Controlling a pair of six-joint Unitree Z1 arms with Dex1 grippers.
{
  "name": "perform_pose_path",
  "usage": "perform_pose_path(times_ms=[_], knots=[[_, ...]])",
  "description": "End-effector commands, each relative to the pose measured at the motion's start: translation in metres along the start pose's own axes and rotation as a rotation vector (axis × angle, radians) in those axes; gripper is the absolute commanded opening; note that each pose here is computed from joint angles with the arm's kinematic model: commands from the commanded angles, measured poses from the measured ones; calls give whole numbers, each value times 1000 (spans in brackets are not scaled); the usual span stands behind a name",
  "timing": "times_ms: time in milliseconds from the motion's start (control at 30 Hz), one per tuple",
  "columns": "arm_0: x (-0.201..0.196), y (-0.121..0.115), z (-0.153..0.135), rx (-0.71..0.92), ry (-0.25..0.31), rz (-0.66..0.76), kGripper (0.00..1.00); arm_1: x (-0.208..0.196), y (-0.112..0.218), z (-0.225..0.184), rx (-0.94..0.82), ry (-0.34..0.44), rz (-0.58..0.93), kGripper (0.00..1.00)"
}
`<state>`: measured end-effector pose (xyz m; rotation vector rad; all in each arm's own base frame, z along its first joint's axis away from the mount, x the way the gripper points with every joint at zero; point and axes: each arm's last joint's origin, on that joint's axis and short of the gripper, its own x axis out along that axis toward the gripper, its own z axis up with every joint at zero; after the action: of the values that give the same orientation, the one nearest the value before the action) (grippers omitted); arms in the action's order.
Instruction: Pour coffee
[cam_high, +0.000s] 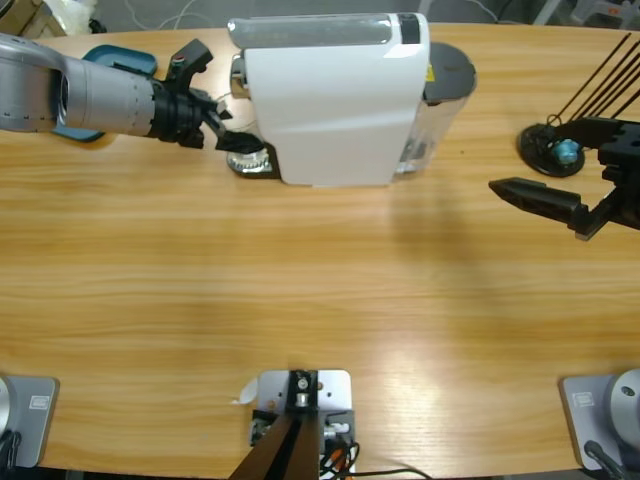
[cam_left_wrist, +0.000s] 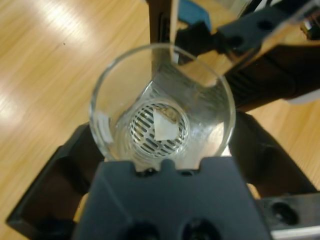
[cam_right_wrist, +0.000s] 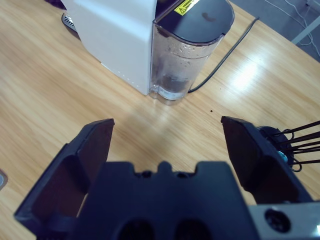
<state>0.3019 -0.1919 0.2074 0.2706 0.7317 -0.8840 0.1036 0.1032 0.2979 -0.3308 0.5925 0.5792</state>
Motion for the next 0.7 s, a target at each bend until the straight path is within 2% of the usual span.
perform_pose_path(times_ms=[33,133,267,467,567,700], knots=[[-3,-7,-4,7,46,-31,996,9,0,-9,-19,50,-20,941],[-17,-11,-3,11,44,-18,996,9,0,-9,-19,50,-20,941],[-57,-22,1,20,19,10,996,12,1,-9,-21,58,-14,941],[-108,-39,-5,2,22,14,996,14,1,-9,-23,66,-14,944],[-137,-50,-12,-39,13,20,996,14,1,-9,-22,65,-15,946],[-167,-61,-38,-88,0,41,984,9,1,-7,-30,55,10,976]])
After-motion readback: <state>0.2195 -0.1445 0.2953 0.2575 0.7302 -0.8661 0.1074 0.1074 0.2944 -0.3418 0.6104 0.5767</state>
